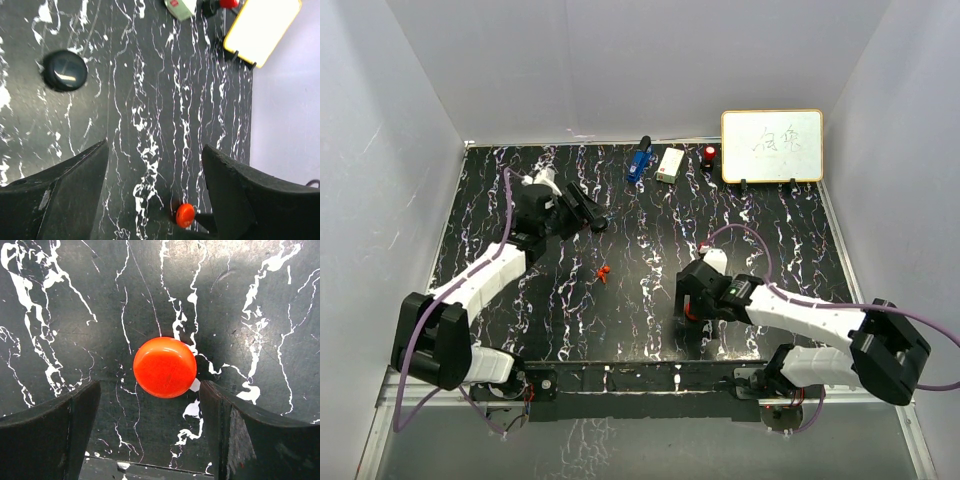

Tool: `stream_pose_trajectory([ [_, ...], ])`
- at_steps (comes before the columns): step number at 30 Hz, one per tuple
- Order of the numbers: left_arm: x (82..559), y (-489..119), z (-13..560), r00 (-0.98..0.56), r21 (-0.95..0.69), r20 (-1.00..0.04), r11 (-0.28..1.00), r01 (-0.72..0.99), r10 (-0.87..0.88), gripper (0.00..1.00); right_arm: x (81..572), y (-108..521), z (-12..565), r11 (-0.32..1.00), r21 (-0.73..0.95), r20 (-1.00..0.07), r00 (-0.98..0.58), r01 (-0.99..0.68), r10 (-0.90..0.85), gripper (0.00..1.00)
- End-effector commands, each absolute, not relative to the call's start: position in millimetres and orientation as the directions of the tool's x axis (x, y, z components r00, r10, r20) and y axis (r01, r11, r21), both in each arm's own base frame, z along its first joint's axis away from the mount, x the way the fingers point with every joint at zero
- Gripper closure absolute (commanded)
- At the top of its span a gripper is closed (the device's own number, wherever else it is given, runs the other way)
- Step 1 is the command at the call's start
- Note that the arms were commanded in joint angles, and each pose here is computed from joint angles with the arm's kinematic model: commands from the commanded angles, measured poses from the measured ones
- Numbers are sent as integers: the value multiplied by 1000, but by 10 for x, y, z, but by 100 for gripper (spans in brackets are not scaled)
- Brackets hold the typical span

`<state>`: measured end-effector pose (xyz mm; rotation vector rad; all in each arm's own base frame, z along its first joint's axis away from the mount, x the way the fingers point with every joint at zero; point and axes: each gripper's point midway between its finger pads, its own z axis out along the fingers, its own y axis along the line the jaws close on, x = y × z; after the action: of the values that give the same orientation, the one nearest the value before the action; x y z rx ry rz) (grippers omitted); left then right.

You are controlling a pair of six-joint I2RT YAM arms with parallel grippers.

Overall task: Insert the wireless bluetooth earbuds into the charging case
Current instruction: Pick up the charging case at the center of the board.

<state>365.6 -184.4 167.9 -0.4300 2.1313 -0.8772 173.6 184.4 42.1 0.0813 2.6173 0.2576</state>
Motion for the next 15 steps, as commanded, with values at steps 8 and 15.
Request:
stream_pose_trajectory([
  [8,3348,-2101,1730,-676,-732,-520,680,38,-522,26,1870,1861,315,992,125,-500,-862,30,89,23],
  [15,3268,-2094,1743,-676,-731,-524,681,45,-517,26,1894,1934,264,993,119,-495,-865,18,76,36],
])
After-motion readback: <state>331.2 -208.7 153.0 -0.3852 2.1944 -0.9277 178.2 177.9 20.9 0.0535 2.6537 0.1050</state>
